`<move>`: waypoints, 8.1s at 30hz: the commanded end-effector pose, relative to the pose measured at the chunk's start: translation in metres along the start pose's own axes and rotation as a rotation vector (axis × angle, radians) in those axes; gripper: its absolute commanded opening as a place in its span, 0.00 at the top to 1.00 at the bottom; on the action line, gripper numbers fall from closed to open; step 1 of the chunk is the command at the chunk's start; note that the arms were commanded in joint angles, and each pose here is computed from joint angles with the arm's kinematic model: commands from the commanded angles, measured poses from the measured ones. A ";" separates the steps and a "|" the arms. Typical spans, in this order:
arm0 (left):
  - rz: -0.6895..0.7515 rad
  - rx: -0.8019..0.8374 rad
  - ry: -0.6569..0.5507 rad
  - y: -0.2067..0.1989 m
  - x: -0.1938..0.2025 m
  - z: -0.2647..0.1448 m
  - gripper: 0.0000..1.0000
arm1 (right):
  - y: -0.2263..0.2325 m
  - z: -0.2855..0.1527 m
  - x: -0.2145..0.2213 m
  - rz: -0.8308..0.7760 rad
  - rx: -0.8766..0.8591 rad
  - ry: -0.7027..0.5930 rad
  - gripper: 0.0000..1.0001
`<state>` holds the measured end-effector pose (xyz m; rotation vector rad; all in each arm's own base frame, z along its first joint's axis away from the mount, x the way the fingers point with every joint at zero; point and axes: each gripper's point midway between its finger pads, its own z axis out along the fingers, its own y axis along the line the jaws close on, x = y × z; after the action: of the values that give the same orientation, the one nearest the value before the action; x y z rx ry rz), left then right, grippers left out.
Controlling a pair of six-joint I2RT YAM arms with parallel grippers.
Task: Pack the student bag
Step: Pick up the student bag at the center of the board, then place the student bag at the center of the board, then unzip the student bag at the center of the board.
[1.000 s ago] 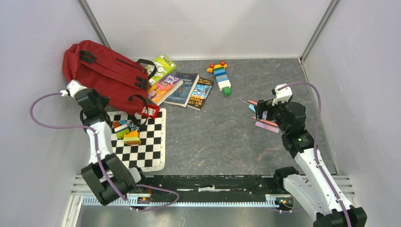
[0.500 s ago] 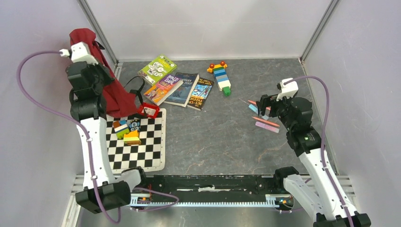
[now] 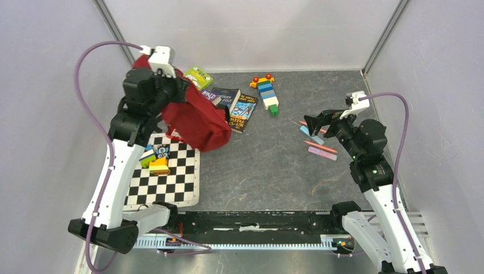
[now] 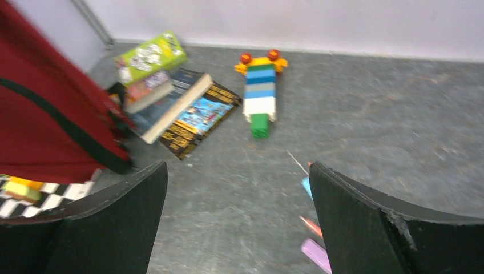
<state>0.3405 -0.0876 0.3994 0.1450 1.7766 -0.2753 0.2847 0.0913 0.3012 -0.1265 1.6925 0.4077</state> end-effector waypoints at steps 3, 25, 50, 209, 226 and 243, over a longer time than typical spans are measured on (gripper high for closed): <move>0.088 0.244 -0.100 -0.070 -0.024 0.004 0.98 | 0.053 -0.006 -0.035 0.036 -0.278 -0.131 0.02; -0.238 0.534 -0.054 -0.143 0.081 0.022 0.98 | 0.142 0.020 0.015 0.010 -0.411 0.034 0.02; -0.220 0.554 -0.026 -0.155 0.098 0.022 0.98 | 0.223 0.071 0.047 -0.277 -0.151 -0.047 0.08; 0.351 -0.273 0.463 -0.102 0.292 0.116 0.62 | 0.071 -0.011 0.144 0.052 0.001 0.308 0.05; 0.357 -0.107 0.572 -0.124 0.327 0.120 0.73 | 0.079 -0.003 0.147 0.061 -0.013 0.325 0.05; 0.467 -0.125 0.487 -0.103 0.296 0.107 0.85 | 0.095 0.008 0.159 0.029 -0.081 0.374 0.05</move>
<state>0.3376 -0.2309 0.0692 0.5488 2.2743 0.2285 0.2263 0.1900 0.1352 -0.2435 2.1206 0.4255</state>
